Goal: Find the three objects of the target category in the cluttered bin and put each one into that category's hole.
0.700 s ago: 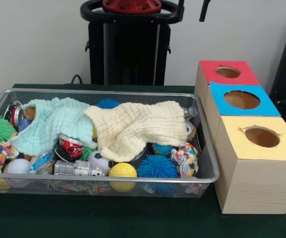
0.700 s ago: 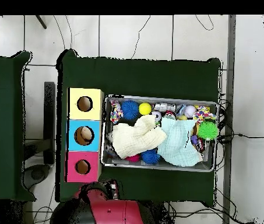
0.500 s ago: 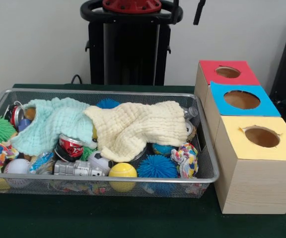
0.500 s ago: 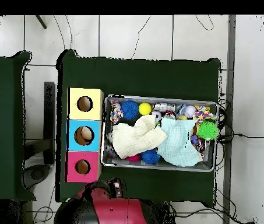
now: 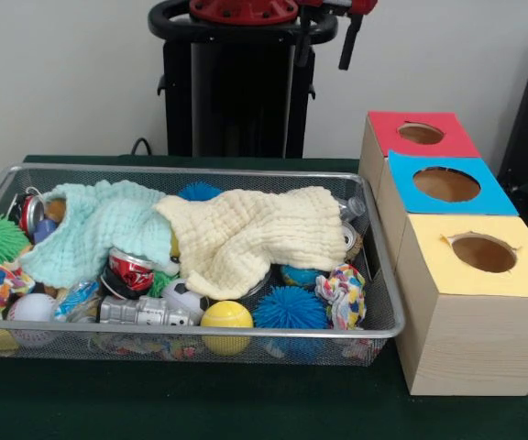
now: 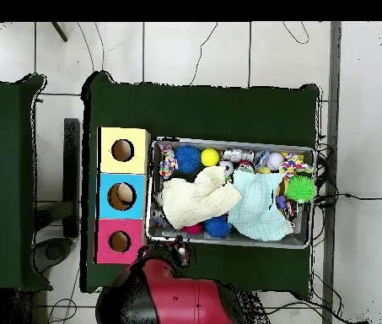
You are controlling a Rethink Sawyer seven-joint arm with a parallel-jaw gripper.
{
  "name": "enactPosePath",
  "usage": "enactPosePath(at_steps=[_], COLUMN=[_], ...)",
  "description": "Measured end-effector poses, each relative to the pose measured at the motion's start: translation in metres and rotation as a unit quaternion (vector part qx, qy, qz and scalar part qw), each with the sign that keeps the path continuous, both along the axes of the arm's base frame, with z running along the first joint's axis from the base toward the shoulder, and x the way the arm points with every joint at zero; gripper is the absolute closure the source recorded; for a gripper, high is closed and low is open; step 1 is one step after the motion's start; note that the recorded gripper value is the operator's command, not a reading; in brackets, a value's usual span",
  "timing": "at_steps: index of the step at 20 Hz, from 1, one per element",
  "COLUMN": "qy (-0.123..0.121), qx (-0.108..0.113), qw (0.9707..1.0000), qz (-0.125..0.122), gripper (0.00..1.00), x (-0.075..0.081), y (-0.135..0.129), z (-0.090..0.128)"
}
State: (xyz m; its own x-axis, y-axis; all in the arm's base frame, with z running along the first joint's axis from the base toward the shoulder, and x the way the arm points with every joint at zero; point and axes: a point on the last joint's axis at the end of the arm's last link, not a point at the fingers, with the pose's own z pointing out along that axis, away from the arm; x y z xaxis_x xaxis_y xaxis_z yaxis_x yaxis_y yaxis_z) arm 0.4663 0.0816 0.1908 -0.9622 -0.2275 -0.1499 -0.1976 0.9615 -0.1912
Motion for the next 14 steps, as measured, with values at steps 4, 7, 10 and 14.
enactPosePath(at_steps=[4, 7, 10, 14], qy=[-0.022, -0.031, -0.033, -0.032], qx=[-0.004, -0.006, -0.008, -0.011], qw=[0.9997, 0.9995, 0.9993, 0.9992], qz=[-0.004, -0.01, -0.016, -0.024], gripper=[0.0, 0.0, 0.0, 0.0], x=[0.004, 0.006, 0.006, 0.005], y=[-0.008, -0.016, -0.023, -0.032], z=[-0.004, -0.008, -0.013, -0.019])
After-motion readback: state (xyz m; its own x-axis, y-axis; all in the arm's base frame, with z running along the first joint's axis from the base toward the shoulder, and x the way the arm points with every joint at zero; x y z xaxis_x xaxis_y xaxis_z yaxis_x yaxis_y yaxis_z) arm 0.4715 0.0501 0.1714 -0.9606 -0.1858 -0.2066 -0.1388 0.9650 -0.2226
